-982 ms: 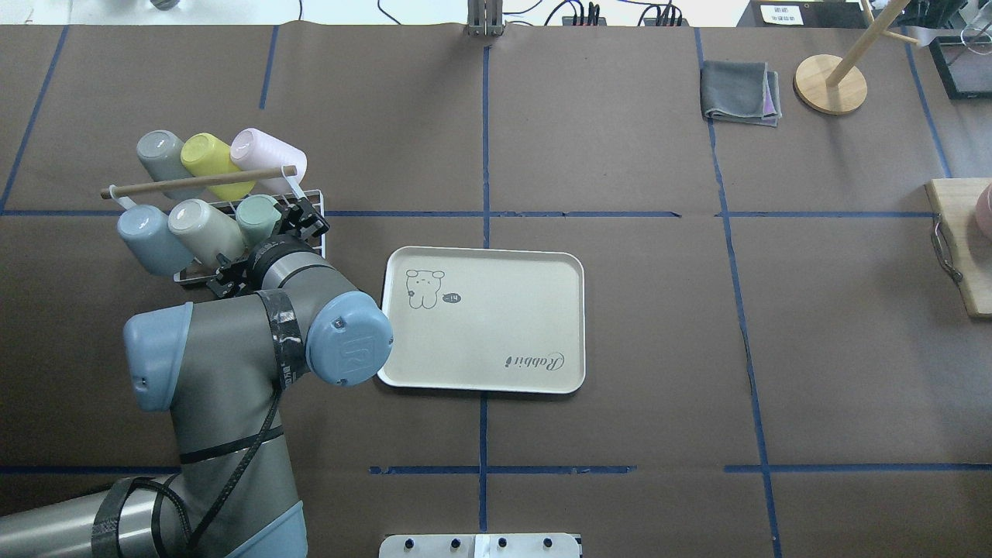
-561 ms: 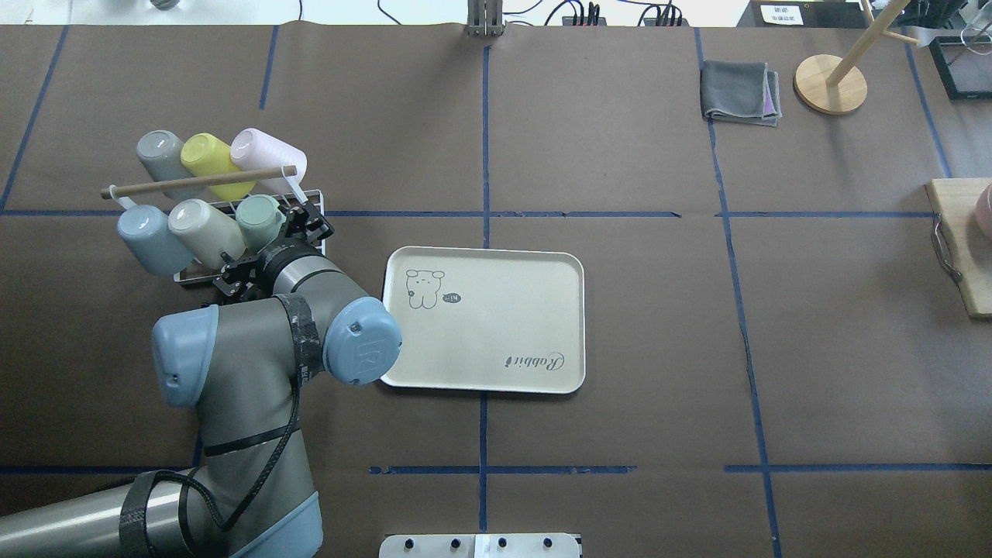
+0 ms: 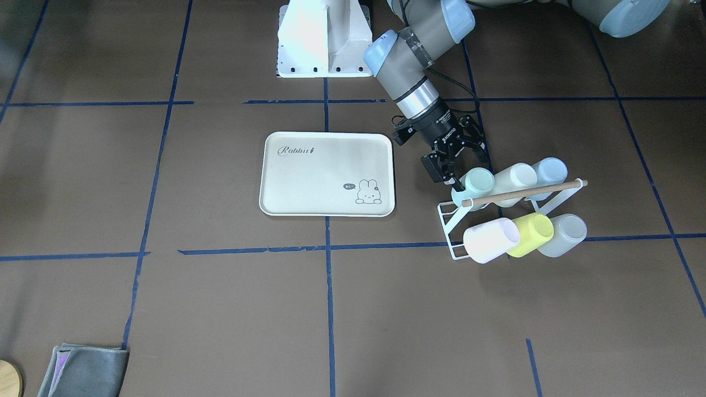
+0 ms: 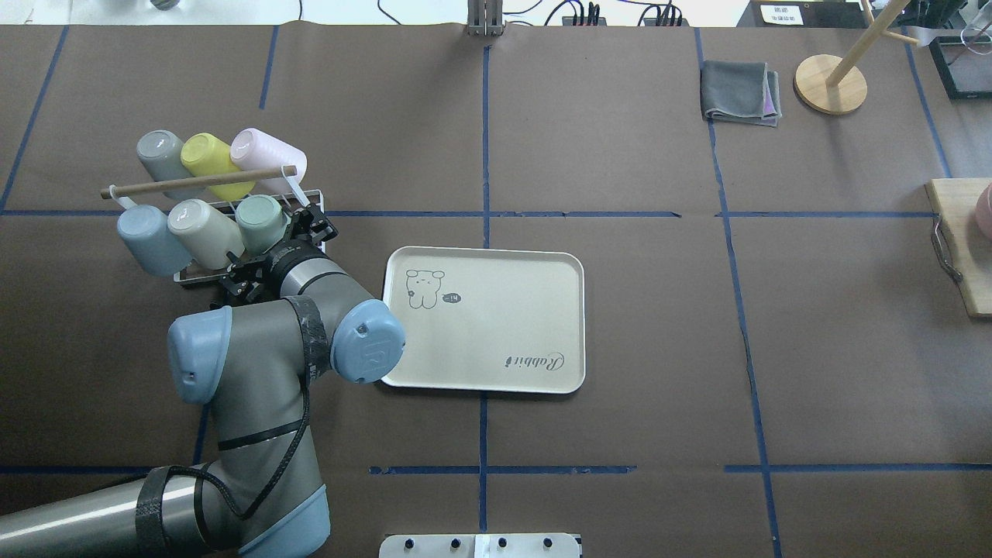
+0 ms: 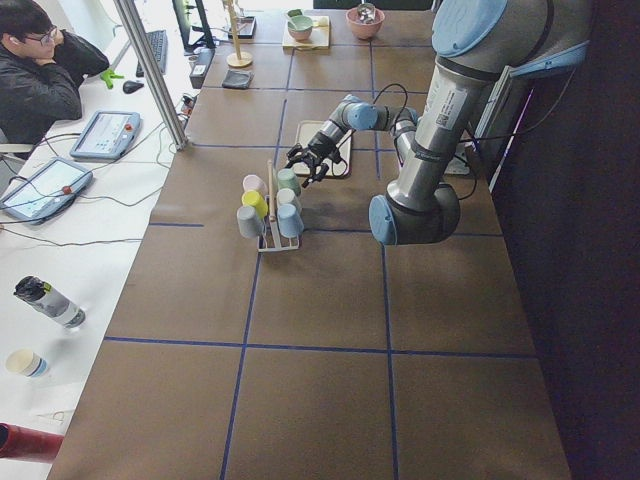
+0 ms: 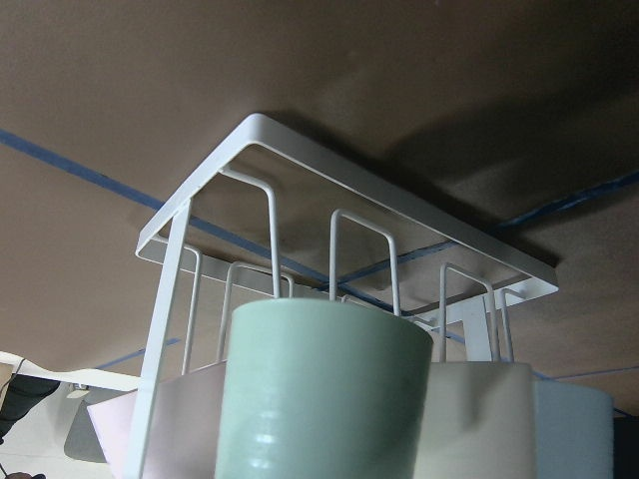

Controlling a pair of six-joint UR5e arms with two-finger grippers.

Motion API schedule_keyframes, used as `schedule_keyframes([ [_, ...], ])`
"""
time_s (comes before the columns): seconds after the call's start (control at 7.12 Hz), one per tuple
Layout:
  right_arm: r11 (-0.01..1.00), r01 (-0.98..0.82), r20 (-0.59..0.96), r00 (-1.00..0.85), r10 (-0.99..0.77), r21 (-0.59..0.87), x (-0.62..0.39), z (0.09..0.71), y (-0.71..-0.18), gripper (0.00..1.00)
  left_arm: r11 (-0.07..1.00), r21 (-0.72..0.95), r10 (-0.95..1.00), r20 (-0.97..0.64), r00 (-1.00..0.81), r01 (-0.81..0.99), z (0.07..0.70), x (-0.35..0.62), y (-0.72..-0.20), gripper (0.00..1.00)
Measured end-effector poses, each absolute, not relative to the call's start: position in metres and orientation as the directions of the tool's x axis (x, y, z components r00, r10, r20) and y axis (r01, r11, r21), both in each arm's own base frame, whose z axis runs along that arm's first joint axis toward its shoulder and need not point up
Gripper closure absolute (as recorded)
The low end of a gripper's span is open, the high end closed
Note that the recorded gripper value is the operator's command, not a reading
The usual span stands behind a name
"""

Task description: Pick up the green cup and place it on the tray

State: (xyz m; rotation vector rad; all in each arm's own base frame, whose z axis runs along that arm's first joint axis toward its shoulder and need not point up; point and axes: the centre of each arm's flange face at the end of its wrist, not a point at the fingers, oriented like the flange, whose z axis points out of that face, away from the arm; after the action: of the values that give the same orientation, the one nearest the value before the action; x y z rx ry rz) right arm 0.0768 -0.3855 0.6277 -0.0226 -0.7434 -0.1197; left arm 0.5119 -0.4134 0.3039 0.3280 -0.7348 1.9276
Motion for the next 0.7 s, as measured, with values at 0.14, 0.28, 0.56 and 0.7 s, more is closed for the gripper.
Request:
schedule_keyframes([
  [0.14,0.993,0.117,0.676,0.73,-0.1,0.021,0.077,0.628,-0.385,0.0,-0.308,-0.351,0.717,0.526,-0.458,-0.885,0.311,0.519,-0.417,0.0],
  [0.28,0.993,0.117,0.677,0.729,-0.099,0.019,0.077,0.629,-0.385,0.0,-0.306,-0.351,0.715,0.529,-0.457,-0.885,0.316,0.524,-0.419,0.0],
  [0.56,0.993,0.118,0.677,0.73,-0.097,0.015,0.077,0.631,-0.383,0.0,-0.305,-0.35,0.715,0.53,-0.456,-0.886,0.322,0.528,-0.421,0.0],
  [0.7,0.993,0.118,0.677,0.73,-0.096,0.014,0.077,0.631,-0.382,0.0,-0.304,-0.35,0.715,0.531,-0.455,-0.886,0.325,0.53,-0.422,0.0],
])
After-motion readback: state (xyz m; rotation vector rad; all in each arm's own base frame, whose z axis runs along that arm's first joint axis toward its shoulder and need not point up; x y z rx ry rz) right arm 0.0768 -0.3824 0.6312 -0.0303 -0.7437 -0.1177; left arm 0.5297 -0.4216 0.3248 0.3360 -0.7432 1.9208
